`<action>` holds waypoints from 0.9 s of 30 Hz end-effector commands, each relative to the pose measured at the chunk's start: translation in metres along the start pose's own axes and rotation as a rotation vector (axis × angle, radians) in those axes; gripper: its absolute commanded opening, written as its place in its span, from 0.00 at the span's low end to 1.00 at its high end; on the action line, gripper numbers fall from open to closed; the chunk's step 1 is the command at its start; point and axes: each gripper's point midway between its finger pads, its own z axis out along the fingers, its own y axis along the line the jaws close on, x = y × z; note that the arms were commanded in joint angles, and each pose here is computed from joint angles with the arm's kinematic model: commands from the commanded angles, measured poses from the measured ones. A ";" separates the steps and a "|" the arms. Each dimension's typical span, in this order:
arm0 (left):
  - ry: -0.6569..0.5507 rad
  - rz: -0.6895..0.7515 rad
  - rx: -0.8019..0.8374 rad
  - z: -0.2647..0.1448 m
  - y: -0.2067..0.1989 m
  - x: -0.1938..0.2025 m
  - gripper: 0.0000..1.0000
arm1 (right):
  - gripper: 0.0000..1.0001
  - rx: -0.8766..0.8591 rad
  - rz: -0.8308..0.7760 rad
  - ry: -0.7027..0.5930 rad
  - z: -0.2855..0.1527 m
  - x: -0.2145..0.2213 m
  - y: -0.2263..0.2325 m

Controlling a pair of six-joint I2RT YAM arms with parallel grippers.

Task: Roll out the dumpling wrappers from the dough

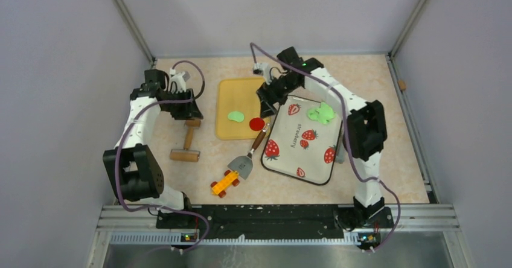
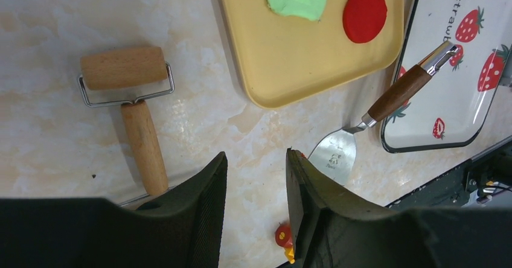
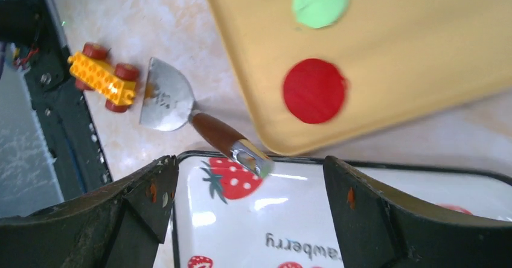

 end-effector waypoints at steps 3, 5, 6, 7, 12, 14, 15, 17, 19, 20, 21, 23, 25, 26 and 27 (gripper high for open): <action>-0.104 0.085 -0.005 -0.020 -0.007 -0.043 0.44 | 0.92 0.473 0.043 -0.283 -0.157 -0.055 -0.044; -0.160 0.125 -0.038 -0.032 -0.007 -0.061 0.44 | 0.94 0.622 0.077 -0.357 -0.203 -0.055 -0.059; -0.197 0.142 -0.066 -0.038 -0.006 -0.071 0.44 | 0.97 0.690 0.092 -0.411 -0.233 -0.056 -0.060; -0.242 0.162 -0.100 -0.047 -0.005 -0.082 0.45 | 0.98 0.744 0.114 -0.460 -0.257 -0.055 -0.063; -0.524 0.134 -0.371 -0.103 0.015 -0.130 0.59 | 0.99 1.105 0.201 -0.622 -0.354 -0.036 -0.066; -0.617 0.108 -0.446 -0.123 0.019 -0.140 0.98 | 0.99 1.263 0.254 -0.645 -0.381 -0.018 -0.064; -0.647 0.115 -0.449 -0.131 0.016 -0.144 0.99 | 0.99 1.315 0.269 -0.660 -0.390 -0.011 -0.061; -0.676 0.129 -0.446 -0.138 0.010 -0.147 0.99 | 0.99 1.388 0.293 -0.681 -0.401 0.003 -0.054; -0.672 0.129 -0.442 -0.140 0.008 -0.144 0.99 | 0.99 1.403 0.314 -0.694 -0.400 0.014 -0.049; -0.661 0.139 -0.428 -0.137 0.006 -0.142 0.99 | 0.99 1.386 0.322 -0.703 -0.395 0.017 -0.046; -0.648 0.152 -0.402 -0.134 0.001 -0.140 0.99 | 0.99 1.374 0.328 -0.714 -0.392 0.020 -0.043; -0.627 0.215 -0.381 -0.133 -0.005 -0.138 0.99 | 0.99 1.380 0.351 -0.729 -0.392 0.025 -0.039; -0.625 0.257 -0.384 -0.135 -0.008 -0.139 0.99 | 0.99 1.421 0.392 -0.754 -0.400 0.029 -0.038; -0.628 0.269 -0.390 -0.137 -0.007 -0.140 0.99 | 0.99 1.447 0.399 -0.753 -0.404 0.031 -0.039; -0.632 0.280 -0.395 -0.138 -0.008 -0.141 0.99 | 0.99 1.471 0.399 -0.761 -0.409 0.032 -0.038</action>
